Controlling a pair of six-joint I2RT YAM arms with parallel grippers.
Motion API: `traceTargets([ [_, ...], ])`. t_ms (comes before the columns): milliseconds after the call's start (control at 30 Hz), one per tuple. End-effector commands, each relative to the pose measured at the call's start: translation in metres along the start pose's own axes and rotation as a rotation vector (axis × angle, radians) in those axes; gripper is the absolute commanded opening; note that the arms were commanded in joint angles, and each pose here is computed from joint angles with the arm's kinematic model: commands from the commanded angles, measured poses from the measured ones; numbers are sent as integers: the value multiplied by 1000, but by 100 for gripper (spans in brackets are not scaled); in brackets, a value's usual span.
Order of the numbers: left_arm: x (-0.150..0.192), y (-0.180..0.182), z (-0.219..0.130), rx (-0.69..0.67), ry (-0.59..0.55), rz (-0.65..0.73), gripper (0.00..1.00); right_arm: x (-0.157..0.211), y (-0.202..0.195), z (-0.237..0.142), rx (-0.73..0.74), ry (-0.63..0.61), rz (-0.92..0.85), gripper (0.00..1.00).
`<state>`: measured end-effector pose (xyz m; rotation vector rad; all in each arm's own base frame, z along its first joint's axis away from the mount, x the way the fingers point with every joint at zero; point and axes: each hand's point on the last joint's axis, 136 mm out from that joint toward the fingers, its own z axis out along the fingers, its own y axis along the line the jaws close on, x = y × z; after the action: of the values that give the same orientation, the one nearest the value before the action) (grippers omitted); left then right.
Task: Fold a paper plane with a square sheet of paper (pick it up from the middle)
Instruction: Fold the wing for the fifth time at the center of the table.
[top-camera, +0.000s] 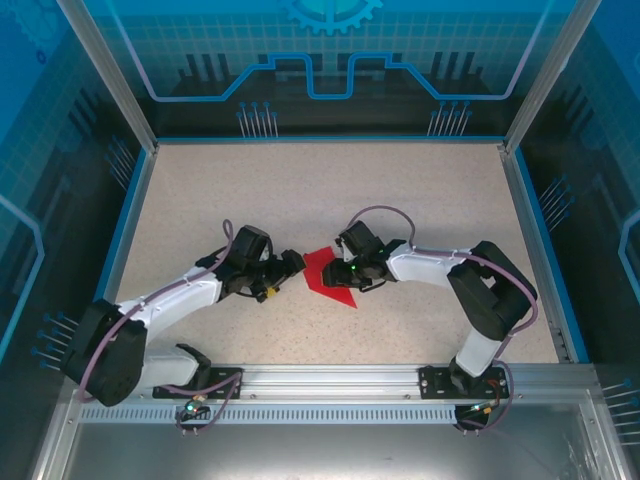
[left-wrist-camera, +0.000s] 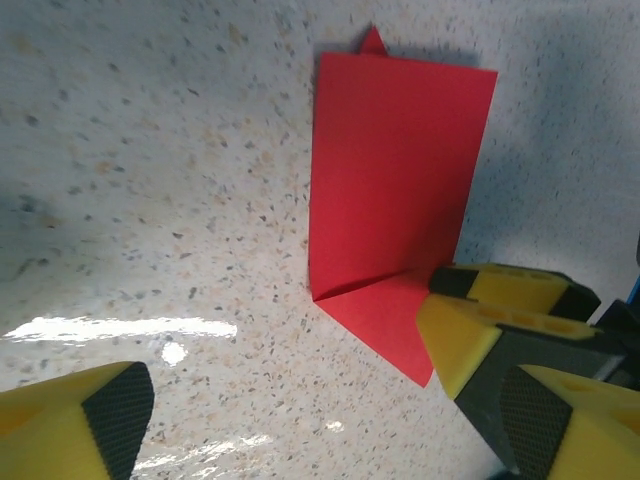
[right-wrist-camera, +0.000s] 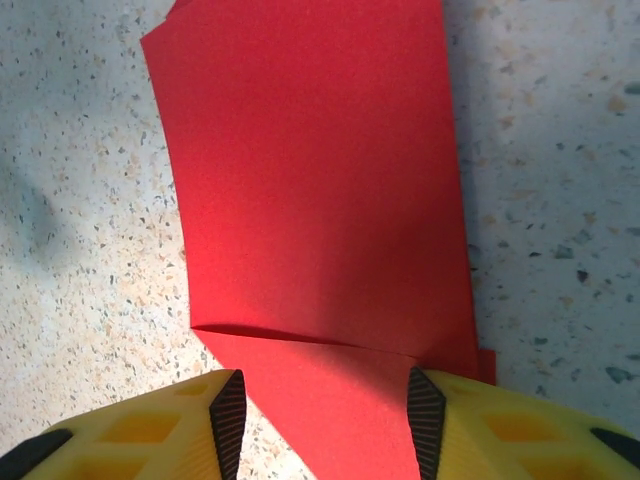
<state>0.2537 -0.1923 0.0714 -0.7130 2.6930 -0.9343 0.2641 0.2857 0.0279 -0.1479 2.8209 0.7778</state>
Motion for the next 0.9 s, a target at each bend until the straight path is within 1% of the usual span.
traceTargets([
  [0,10,-14,9,53,70,-15,88,8,-13,8,-27,31,63,49],
  [167,18,-24,24,68,126,-21,76,13,-24,9,-92,57,133,48],
  [333,24,-33,39,74,170,-19,59,13,-29,7,-167,77,199,48],
  [433,25,-36,46,65,180,-20,52,11,-32,5,-198,79,228,48],
  [600,24,-31,55,30,182,-35,47,10,-34,4,-212,84,236,48],
  [767,23,-34,64,28,196,-38,40,10,-36,4,-213,87,245,48],
  [867,22,-33,67,20,197,-41,38,10,-38,4,-216,87,251,48],
])
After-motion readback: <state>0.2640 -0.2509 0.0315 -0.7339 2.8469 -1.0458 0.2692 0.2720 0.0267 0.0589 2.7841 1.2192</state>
